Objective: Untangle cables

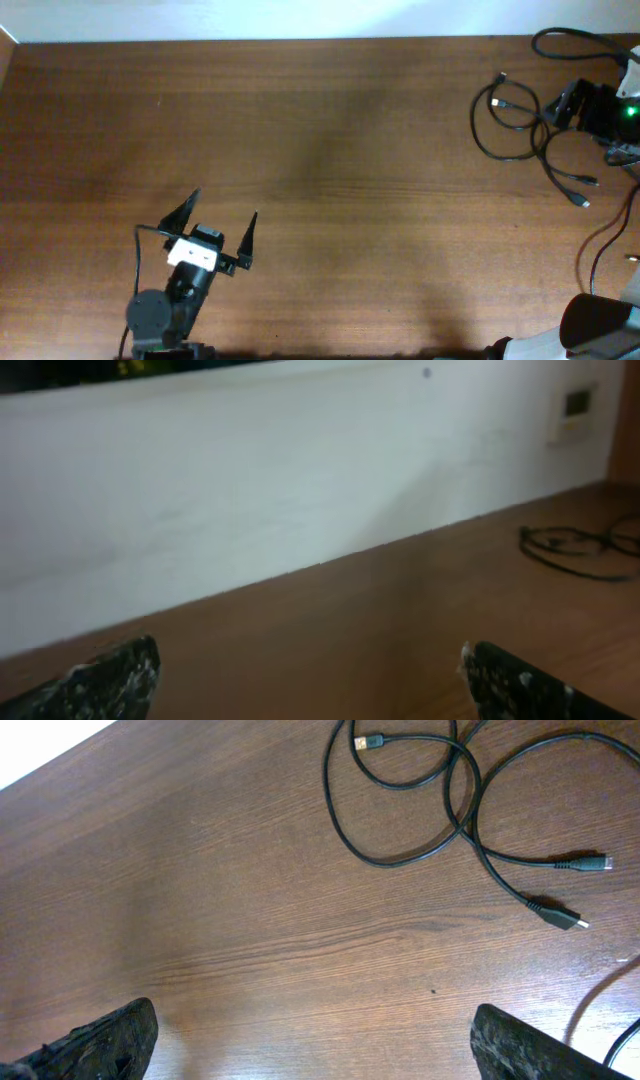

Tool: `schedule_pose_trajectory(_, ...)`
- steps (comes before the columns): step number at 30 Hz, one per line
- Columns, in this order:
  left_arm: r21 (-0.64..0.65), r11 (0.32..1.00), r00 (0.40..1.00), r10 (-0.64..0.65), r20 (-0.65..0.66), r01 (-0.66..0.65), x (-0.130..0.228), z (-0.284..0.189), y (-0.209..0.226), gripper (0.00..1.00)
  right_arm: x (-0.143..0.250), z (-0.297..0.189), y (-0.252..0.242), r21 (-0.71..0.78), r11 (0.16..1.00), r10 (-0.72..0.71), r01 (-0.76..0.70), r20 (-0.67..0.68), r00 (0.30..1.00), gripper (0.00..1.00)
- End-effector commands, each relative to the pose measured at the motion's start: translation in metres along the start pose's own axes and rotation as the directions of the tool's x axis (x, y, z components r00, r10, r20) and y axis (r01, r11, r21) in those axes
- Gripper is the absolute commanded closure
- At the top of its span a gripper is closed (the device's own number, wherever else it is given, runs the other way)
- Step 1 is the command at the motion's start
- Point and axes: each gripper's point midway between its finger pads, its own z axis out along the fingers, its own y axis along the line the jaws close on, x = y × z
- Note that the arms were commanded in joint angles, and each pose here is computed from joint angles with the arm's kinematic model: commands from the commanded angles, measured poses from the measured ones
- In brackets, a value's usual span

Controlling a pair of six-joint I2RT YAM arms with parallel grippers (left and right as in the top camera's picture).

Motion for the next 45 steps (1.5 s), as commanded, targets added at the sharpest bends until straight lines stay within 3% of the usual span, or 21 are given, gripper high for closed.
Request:
schedule_pose_trajectory(1,-0.155,0.973,0.986,-0.168,0.016,0.169,0.021,-0.008,0.021,0.01,-0.001,-0.004,0.005,-0.011,1.0,-0.011,0.011,0.012,1.0,0.01)
schedule_pose_trajectory(4,-0.268,0.929,0.965,-0.259,0.025,0.256,0.049,-0.017,0.035,0.01,-0.001,-0.004,0.005,-0.011,1.0,-0.011,0.011,0.012,1.0,0.01)
schedule_pose_trajectory(11,-0.4,0.885,0.954,-0.29,-0.077,0.237,0.082,-0.03,0.048,0.01,-0.001,-0.004,0.005,-0.011,1.0,-0.011,0.011,0.012,1.0,0.01)
schedule_pose_trajectory(40,-0.394,0.897,0.963,-0.254,-0.093,0.199,0.082,-0.03,0.048,0.01,-0.001,-0.003,0.004,-0.011,1.0,-0.01,0.01,0.011,1.0,0.01)
schedule_pose_trajectory(45,-0.394,0.897,0.963,-0.254,-0.093,0.199,0.082,-0.03,0.048,0.01,-0.005,-0.019,-0.003,0.065,0.998,-0.032,0.027,0.069,0.997,0.01)
